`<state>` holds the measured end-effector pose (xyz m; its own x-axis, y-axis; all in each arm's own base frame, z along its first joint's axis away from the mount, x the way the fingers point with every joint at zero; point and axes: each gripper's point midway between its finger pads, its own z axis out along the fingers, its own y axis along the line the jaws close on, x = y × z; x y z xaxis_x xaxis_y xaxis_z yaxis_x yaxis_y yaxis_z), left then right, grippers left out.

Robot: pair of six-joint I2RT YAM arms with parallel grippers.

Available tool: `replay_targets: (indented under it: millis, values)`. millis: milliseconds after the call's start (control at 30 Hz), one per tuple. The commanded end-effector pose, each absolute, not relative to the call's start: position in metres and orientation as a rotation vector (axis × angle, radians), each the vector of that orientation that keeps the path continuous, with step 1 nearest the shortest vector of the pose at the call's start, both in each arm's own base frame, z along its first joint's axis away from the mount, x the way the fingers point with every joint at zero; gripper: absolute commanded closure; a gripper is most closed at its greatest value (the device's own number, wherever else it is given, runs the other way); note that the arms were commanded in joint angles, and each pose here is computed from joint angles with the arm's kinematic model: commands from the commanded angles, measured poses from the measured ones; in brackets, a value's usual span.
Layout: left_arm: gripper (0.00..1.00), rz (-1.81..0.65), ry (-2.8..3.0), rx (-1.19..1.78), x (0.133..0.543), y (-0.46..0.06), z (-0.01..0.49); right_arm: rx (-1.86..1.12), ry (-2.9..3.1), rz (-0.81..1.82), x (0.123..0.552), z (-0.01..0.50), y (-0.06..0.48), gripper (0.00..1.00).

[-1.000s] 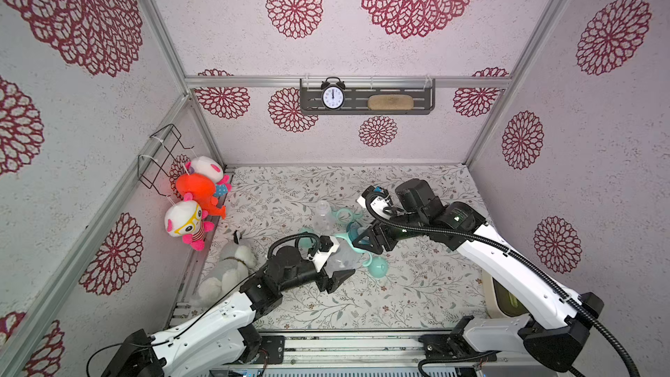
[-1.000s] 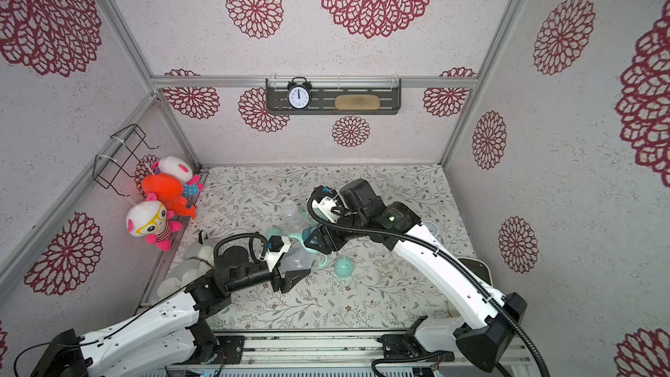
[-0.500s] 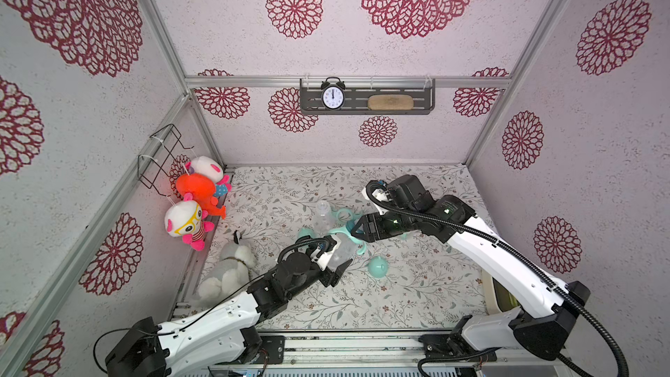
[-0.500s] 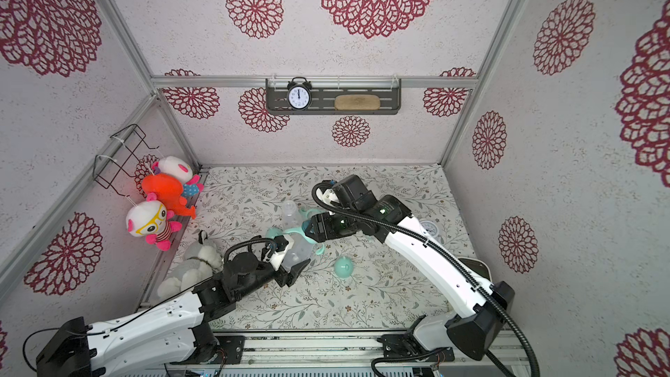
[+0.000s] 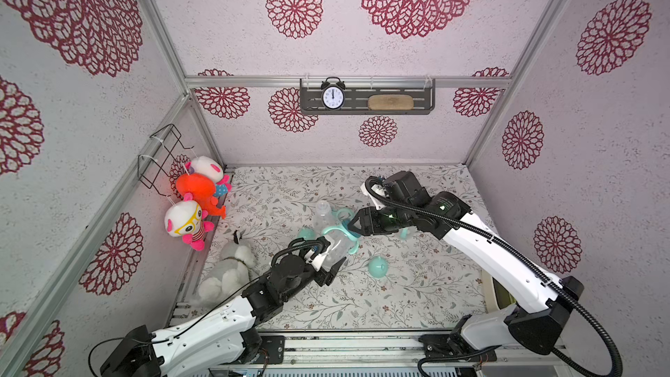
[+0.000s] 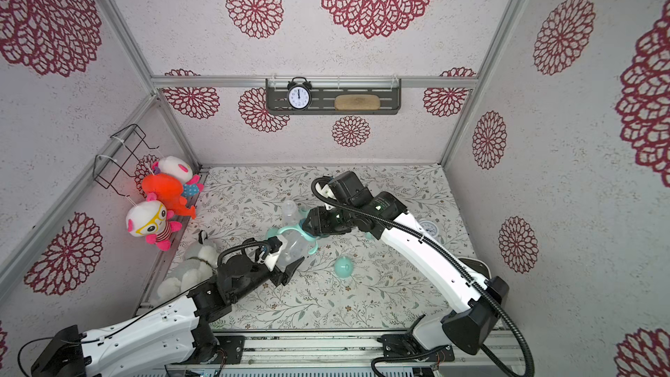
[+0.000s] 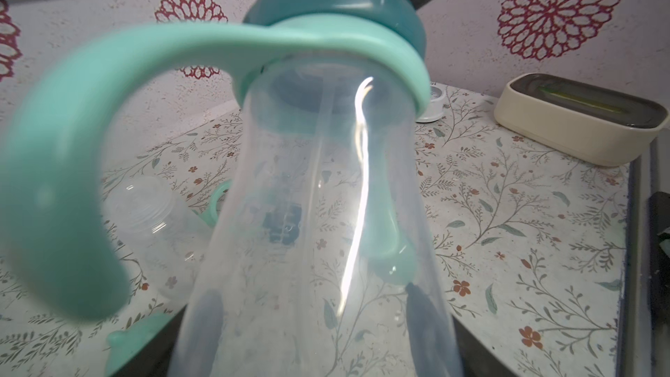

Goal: Assemble the baby bottles
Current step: Screw the nipple onto the baby bottle, then place the baby bottle at the center of the board.

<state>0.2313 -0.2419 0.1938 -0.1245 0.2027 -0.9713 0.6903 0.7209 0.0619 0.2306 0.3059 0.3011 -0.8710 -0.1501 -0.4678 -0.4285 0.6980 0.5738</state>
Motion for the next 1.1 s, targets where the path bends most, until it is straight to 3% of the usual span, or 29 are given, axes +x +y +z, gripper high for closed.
replay_targets:
  millis: [0, 167, 300, 1067]
  values:
    - [1.0, -0.633, 1.561, 0.695, 0.227, -0.246, 0.227, -0.571, 2.351, 1.019, 0.221, 0.338, 0.3, 0.27]
    - [1.0, -0.706, 1.555, 0.712, 0.225, -0.248, 0.229, -0.729, 2.209, 1.002, 0.211, 0.348, 0.294, 0.14]
    - [1.0, -0.778, 1.547, 0.742, 0.22, -0.254, 0.232, -0.857, 2.107, 0.979, 0.202, 0.346, 0.29, 0.11]
    - [1.0, -1.075, 1.429, 0.74, 0.199, -0.256, 0.271, -0.937, 1.795, 1.235, 0.193, 0.349, 0.303, 0.11]
